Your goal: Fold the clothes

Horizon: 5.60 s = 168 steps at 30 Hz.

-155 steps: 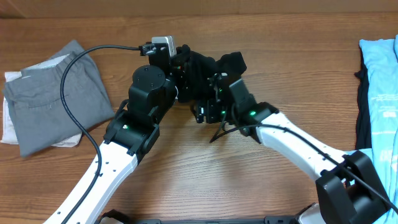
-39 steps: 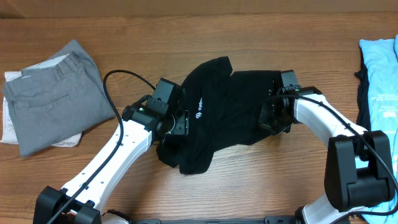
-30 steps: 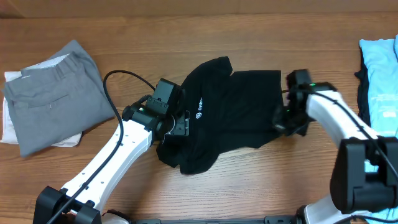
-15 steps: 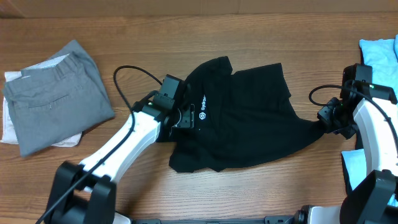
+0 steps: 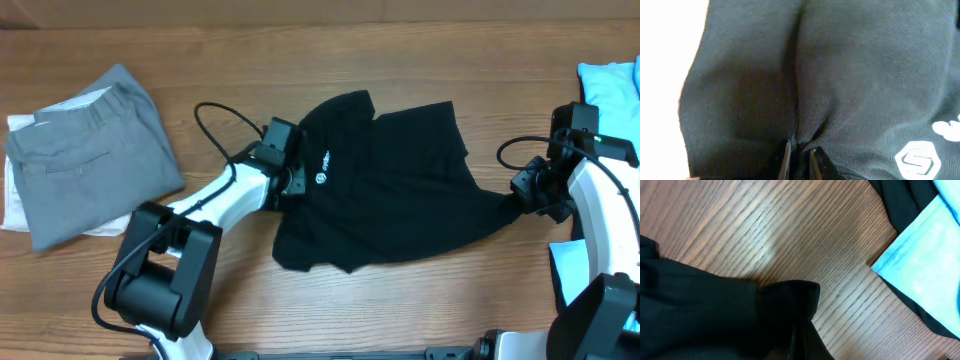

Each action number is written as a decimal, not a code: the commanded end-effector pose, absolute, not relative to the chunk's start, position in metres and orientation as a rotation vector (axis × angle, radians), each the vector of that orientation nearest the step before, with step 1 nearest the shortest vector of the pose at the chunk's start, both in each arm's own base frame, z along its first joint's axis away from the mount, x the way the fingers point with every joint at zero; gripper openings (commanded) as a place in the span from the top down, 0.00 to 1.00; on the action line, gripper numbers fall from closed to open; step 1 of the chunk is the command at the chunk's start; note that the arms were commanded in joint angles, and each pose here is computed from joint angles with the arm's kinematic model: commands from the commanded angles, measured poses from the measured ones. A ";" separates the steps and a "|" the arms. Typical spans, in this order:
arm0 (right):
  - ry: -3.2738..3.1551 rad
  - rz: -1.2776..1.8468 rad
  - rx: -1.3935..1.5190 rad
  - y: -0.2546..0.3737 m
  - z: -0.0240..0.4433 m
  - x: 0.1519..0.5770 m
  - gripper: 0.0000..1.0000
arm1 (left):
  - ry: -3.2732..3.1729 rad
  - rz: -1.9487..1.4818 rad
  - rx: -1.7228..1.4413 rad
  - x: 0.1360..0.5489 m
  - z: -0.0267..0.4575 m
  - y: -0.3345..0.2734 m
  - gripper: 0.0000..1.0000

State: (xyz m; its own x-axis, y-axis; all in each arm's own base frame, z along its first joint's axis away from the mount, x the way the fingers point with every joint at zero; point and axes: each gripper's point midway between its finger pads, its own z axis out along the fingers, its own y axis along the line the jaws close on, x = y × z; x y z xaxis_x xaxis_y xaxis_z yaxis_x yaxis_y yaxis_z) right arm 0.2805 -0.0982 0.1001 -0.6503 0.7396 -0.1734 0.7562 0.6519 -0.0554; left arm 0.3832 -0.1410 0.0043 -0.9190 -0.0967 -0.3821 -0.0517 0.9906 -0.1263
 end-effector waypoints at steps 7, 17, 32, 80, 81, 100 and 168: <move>2.645 -0.036 1.105 -0.093 0.111 0.319 0.96 | 2.611 -0.173 -0.435 0.453 0.027 -0.042 0.85; 2.621 -0.003 1.041 -0.090 0.114 0.332 0.96 | 2.682 -0.323 -0.287 0.467 0.111 -0.060 0.54; 2.626 -0.005 1.043 -0.090 0.114 0.330 0.96 | 3.387 -0.046 -0.154 0.259 0.009 -0.110 0.54; 2.121 0.150 0.599 -0.049 0.401 0.257 0.96 | 2.084 -0.381 0.010 0.224 0.431 -0.057 0.96; 2.078 0.150 0.584 -0.049 0.413 0.258 0.96 | 2.073 -0.366 -0.019 0.226 0.433 -0.053 0.96; 2.066 0.339 0.407 -0.040 0.339 0.506 0.96 | 2.159 -0.319 -0.027 0.524 0.348 -0.052 0.96; 2.980 -0.204 1.120 -0.116 0.087 0.302 0.96 | 2.935 -0.516 -0.096 0.415 0.020 -0.100 0.19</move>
State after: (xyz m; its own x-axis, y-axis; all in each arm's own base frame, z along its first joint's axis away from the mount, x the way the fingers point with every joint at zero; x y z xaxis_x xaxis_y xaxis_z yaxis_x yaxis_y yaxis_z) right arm 0.3008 -0.1179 0.0829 -0.7565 0.6538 0.0152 0.6453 0.7500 -0.1453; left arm 0.4122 -0.0840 0.0359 -0.9717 -0.1750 -0.1587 -0.1304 0.9575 -0.2573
